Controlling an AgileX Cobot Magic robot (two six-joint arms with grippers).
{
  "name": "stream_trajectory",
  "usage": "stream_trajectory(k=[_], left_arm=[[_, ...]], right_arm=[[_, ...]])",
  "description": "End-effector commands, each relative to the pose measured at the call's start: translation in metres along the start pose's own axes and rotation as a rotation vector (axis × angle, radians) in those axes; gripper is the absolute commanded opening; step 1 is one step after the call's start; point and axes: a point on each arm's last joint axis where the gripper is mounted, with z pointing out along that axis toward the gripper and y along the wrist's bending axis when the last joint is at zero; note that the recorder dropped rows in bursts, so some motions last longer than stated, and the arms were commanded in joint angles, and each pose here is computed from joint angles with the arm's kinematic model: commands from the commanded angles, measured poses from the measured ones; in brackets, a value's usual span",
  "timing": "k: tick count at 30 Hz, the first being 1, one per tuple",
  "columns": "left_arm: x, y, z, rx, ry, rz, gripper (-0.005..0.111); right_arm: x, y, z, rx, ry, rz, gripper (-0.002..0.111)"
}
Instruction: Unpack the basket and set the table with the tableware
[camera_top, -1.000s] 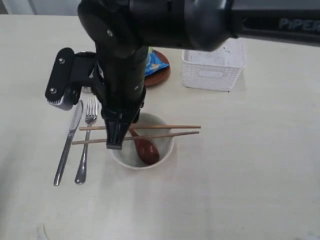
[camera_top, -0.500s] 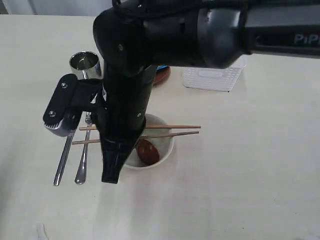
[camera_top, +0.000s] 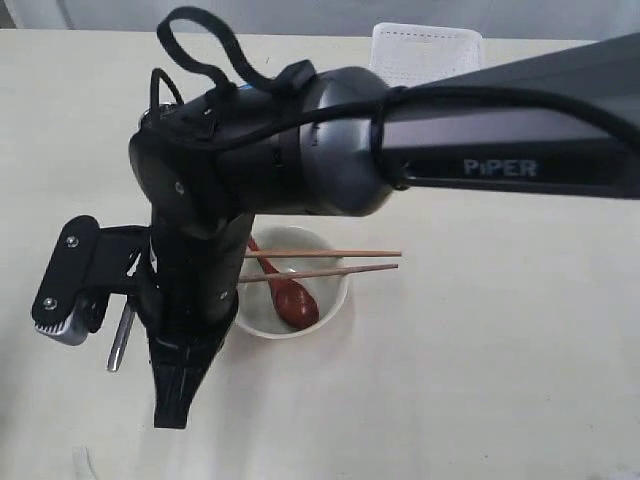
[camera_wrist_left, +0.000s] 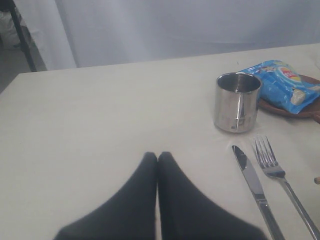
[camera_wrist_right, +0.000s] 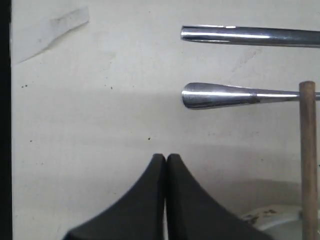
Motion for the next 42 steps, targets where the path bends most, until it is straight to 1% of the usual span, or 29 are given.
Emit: stream_trajectory(k=[1,7,11,14,19,23,27,32,34,39,42], left_arm=[[0.001,0.000,0.000,0.006,0.000,-0.003,0.000],[0.001,0.000,0.000,0.006,0.000,-0.003,0.000],[0.001,0.000,0.000,0.006,0.000,-0.003,0.000],[0.001,0.000,0.000,0.006,0.000,-0.003,0.000],[0.001,0.000,0.000,0.006,0.000,-0.003,0.000],[0.001,0.000,0.000,0.006,0.000,-0.003,0.000],[0.001,0.000,0.000,0.006,0.000,-0.003,0.000],[0.001,0.000,0.000,0.006,0.000,-0.003,0.000],[0.001,0.000,0.000,0.006,0.000,-0.003,0.000],[0.001,0.000,0.000,0.006,0.000,-0.003,0.000],[0.001,0.000,0.000,0.006,0.000,-0.003,0.000]], right_arm=[[-0.003,-0.002,0.008,0.017,-0.027,-0.006,0.000],[-0.008,-0.007,0.010,0.059,-0.080,-0.005,0.000],[-0.005,-0.011,0.016,0.073,-0.068,0.037,0.000],[-0.004,-0.015,0.017,0.110,-0.054,0.047,0.000],[-0.002,-0.020,0.017,0.166,-0.038,0.038,0.000],[-0.002,-0.021,0.017,0.177,-0.034,0.029,0.000],[-0.002,-0.026,0.015,0.230,-0.033,0.026,0.000],[-0.013,-0.035,0.002,0.296,-0.054,0.035,0.000],[-0.016,-0.036,-0.002,0.299,-0.051,0.036,0.000],[-0.009,-0.035,-0.007,0.295,0.042,0.021,0.000],[-0.009,-0.033,-0.019,0.296,0.033,0.029,0.000]])
